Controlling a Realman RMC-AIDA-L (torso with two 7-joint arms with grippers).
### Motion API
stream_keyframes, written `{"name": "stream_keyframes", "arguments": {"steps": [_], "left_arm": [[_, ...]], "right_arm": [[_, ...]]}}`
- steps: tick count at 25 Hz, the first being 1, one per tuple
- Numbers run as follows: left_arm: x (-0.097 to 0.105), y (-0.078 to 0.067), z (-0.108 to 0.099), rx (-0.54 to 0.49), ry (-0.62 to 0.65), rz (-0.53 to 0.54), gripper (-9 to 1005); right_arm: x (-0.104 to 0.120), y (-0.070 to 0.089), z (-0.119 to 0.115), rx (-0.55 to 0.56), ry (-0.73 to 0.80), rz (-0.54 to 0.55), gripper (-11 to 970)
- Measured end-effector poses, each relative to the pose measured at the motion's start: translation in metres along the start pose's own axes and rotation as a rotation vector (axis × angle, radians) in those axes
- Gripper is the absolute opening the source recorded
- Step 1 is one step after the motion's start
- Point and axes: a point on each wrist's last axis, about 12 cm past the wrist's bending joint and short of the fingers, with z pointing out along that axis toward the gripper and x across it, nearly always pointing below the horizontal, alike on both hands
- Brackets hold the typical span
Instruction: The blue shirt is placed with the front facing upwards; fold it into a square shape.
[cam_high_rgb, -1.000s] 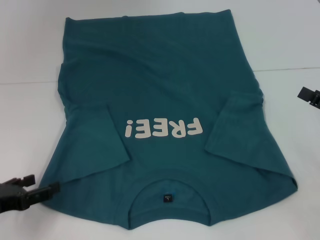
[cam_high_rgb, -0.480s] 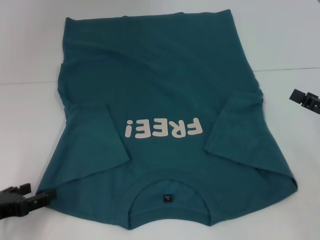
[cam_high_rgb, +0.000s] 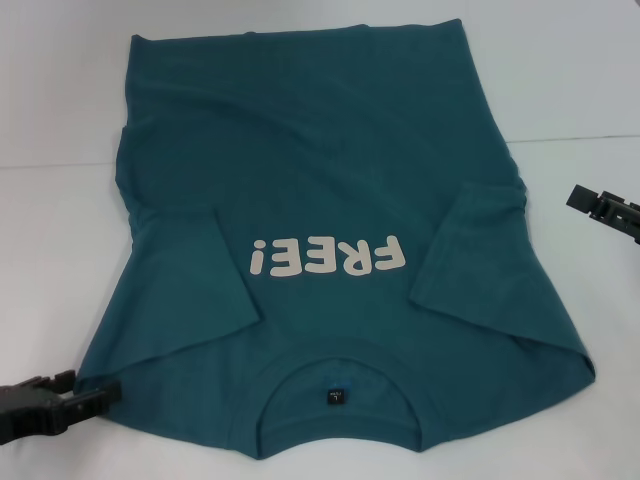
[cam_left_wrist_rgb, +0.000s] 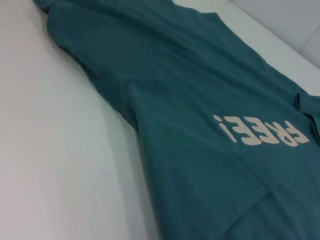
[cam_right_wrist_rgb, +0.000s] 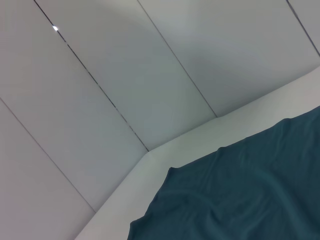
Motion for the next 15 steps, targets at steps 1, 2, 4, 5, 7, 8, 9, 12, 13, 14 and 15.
{"name": "stream_keyframes", "arguments": {"steps": [1, 2, 4, 5, 7, 8, 9, 12, 13, 14, 15], "left_arm": [[-0.0006, -0.0002, 0.0008, 0.002, 0.001, -0.001, 838], [-0.0010, -0.0003, 0.0016, 0.004, 0.004, -0.002, 836], [-0.0021, -0.0007, 0.0040, 0.014, 0.015, 0.002, 832], [-0.0026, -0.0006, 0.0046, 0.016, 0.019, 0.003, 830], [-0.0035, -0.0004, 0.0054, 0.016, 0.025, 0.008, 826], [-0.0039, 0.0004, 0.0058, 0.009, 0.030, 0.012, 824], [-0.0038, 0.0011, 0.0062, 0.002, 0.034, 0.014, 784], [-0.0032, 0.0031, 0.0076, -0.019, 0.041, 0.016, 662], [-0.0031, 0.0035, 0.0078, -0.023, 0.041, 0.015, 622], [-0.0031, 0.0037, 0.0080, -0.026, 0.040, 0.015, 580], [-0.0030, 0.0040, 0.0081, -0.029, 0.040, 0.015, 538]], "right_arm": [[0.0002, -0.0001, -0.0002, 0.001, 0.000, 0.000, 934], [0.0007, -0.0003, -0.0005, 0.002, 0.002, 0.001, 933], [0.0021, -0.0008, -0.0010, 0.006, 0.010, 0.002, 933], [0.0024, -0.0009, -0.0010, 0.006, 0.013, 0.002, 932], [0.0025, -0.0009, -0.0009, 0.007, 0.014, 0.002, 932], [0.0025, -0.0009, -0.0009, 0.006, 0.014, 0.003, 932], [0.0025, -0.0008, -0.0009, 0.006, 0.014, 0.003, 931], [0.0029, -0.0011, -0.0016, 0.009, 0.014, 0.005, 930], [0.0032, -0.0013, -0.0020, 0.010, 0.013, 0.006, 930], [0.0034, -0.0013, -0.0023, 0.010, 0.012, 0.007, 930], [0.0036, -0.0013, -0.0024, 0.011, 0.011, 0.008, 929]]}}
